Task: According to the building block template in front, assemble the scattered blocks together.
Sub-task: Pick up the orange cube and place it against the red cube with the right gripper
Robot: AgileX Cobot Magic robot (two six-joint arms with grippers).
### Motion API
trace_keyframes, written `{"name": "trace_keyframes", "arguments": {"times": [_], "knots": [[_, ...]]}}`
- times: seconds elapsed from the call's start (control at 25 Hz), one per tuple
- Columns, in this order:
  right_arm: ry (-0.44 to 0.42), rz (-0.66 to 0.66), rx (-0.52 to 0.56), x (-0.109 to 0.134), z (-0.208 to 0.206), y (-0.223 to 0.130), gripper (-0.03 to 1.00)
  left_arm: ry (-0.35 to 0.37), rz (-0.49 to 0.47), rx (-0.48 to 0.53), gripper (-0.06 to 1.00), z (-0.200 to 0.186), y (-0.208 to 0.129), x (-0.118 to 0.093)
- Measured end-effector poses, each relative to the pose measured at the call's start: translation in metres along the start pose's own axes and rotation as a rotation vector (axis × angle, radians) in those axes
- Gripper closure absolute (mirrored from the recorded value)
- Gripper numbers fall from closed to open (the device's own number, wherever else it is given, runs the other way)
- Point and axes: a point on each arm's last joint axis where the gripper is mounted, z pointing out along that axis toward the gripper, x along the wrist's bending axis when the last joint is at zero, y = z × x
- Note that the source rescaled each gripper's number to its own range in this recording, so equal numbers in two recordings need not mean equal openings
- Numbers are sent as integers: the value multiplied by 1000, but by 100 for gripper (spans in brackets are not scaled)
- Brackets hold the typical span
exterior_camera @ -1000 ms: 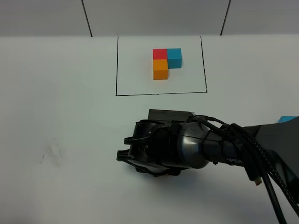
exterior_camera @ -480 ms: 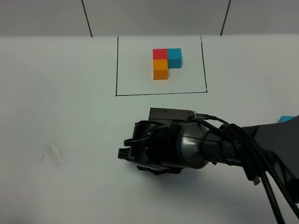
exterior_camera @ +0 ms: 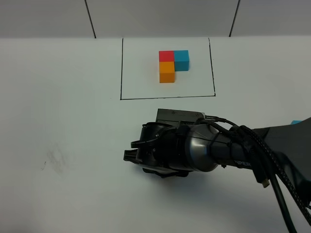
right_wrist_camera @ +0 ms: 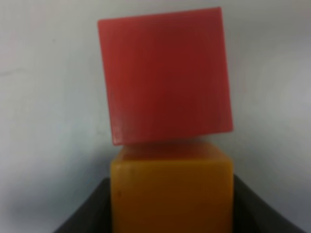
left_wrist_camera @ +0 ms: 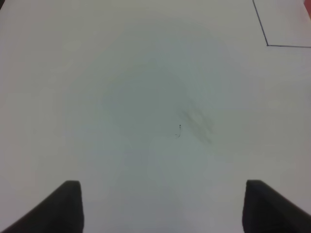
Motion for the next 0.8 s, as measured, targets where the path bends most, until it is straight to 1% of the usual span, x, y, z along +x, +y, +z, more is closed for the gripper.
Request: {"name": "trace_keyframes", "arguments": {"times": [0.36, 0.8], "knots": [[0, -6, -9, 2, 3, 3, 81, 0, 0, 0, 42, 0, 0, 0], [6, -133, -13, 3, 3, 3, 81, 0, 0, 0, 42, 0, 0, 0]]}}
